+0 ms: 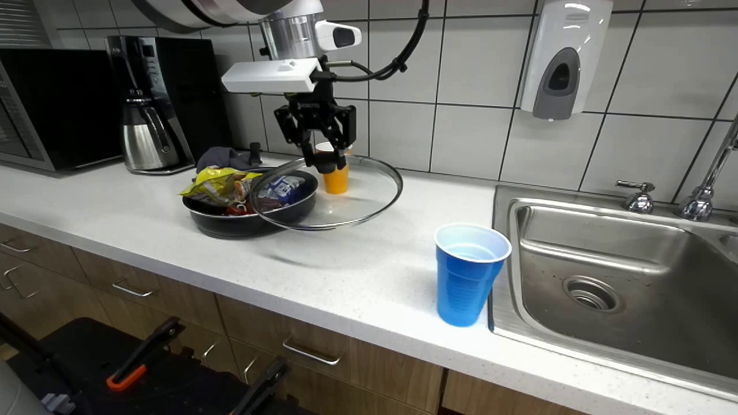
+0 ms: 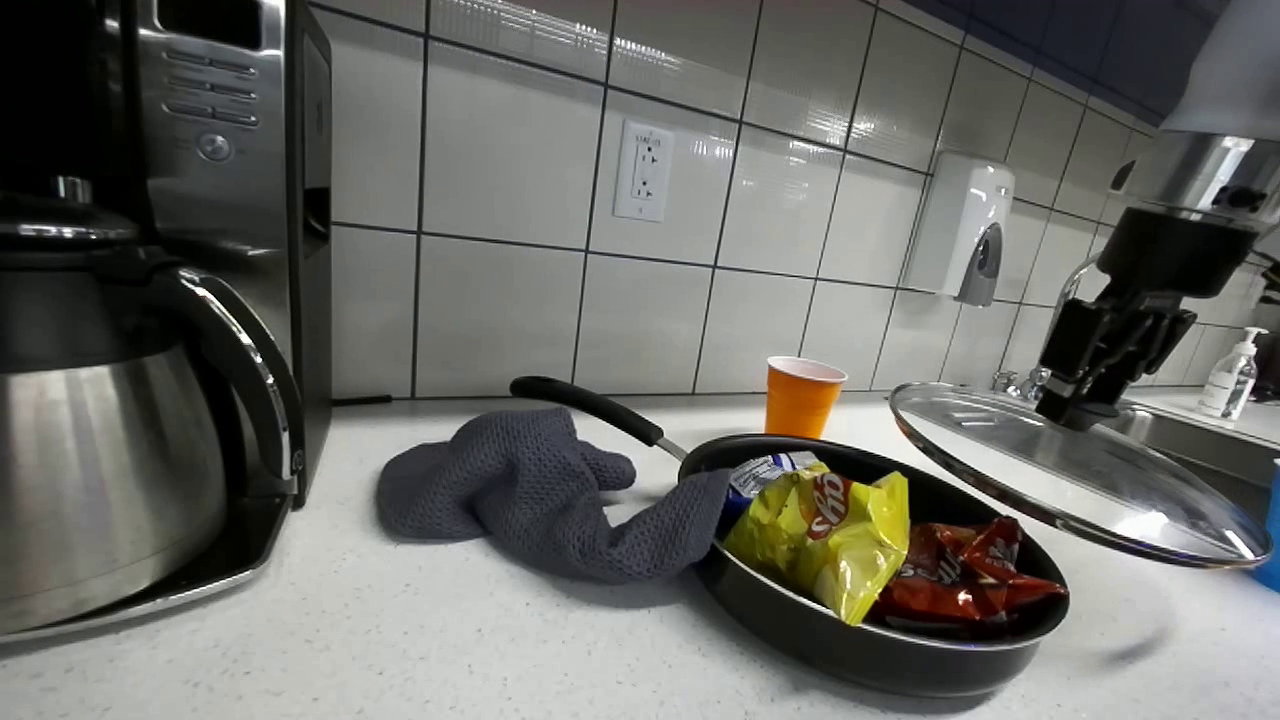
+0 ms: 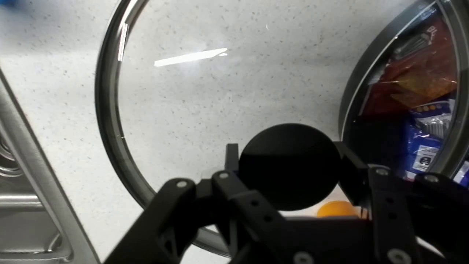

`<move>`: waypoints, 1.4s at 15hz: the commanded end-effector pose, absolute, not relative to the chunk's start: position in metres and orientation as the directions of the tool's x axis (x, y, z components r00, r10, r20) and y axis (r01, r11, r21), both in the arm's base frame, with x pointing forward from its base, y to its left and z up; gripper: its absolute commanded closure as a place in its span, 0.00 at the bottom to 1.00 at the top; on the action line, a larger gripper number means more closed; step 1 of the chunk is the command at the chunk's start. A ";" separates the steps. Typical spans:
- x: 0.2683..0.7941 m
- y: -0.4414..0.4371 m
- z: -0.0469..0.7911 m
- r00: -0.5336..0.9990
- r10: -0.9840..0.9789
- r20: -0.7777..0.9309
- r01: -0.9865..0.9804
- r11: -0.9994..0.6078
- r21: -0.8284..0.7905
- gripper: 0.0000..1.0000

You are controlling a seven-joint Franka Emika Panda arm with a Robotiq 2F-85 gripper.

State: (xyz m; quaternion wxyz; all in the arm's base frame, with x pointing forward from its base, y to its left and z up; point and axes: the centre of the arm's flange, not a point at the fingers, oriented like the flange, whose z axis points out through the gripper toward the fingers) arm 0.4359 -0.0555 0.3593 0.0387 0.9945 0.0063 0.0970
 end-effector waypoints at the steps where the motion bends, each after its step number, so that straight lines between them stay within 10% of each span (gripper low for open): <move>1: 0.456 -0.030 0.377 0.980 0.046 0.193 0.034 -0.997 0.069 0.61; 21: 0.493 0.071 0.409 0.975 0.166 0.151 0.145 -0.979 0.141 0.61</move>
